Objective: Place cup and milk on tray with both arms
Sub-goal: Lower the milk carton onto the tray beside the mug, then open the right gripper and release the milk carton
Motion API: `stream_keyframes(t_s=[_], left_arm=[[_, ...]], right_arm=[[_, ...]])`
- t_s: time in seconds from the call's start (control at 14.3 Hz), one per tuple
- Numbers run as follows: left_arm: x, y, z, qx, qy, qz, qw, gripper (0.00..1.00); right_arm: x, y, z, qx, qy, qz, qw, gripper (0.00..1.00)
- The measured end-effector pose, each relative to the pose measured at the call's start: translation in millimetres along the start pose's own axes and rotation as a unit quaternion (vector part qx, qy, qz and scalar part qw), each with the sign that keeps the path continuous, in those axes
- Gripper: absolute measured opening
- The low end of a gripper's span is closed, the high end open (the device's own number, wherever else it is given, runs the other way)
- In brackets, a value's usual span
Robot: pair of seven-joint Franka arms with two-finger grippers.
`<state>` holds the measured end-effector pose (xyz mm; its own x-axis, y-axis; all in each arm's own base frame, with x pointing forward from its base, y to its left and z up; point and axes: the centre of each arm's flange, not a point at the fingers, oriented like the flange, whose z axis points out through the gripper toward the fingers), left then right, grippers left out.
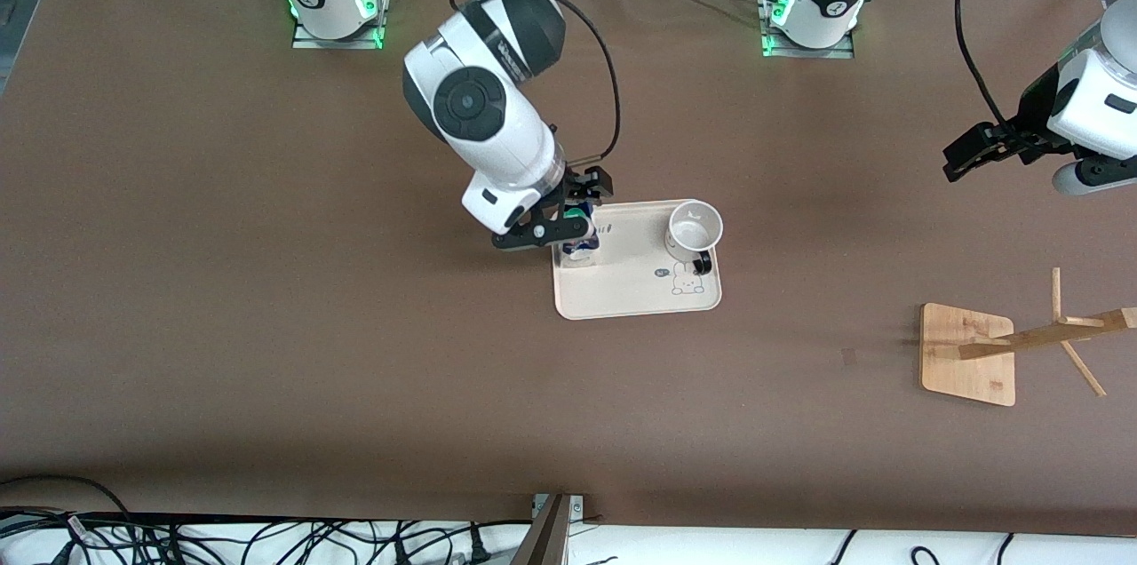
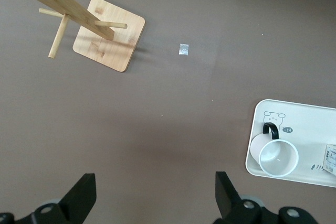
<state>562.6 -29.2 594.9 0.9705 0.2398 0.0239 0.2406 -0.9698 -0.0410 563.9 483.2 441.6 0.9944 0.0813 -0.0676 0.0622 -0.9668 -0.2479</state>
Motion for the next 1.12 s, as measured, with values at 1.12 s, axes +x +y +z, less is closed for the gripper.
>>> stream_keyframes(t_s=[1.12], left_arm=[[-1.6, -0.4, 1.3, 0.002, -0.007, 0.0, 1.0, 1.0]], right_arm=[[49.8, 336.8, -214.4, -0.092, 0.003, 0.129, 0.987, 1.0]])
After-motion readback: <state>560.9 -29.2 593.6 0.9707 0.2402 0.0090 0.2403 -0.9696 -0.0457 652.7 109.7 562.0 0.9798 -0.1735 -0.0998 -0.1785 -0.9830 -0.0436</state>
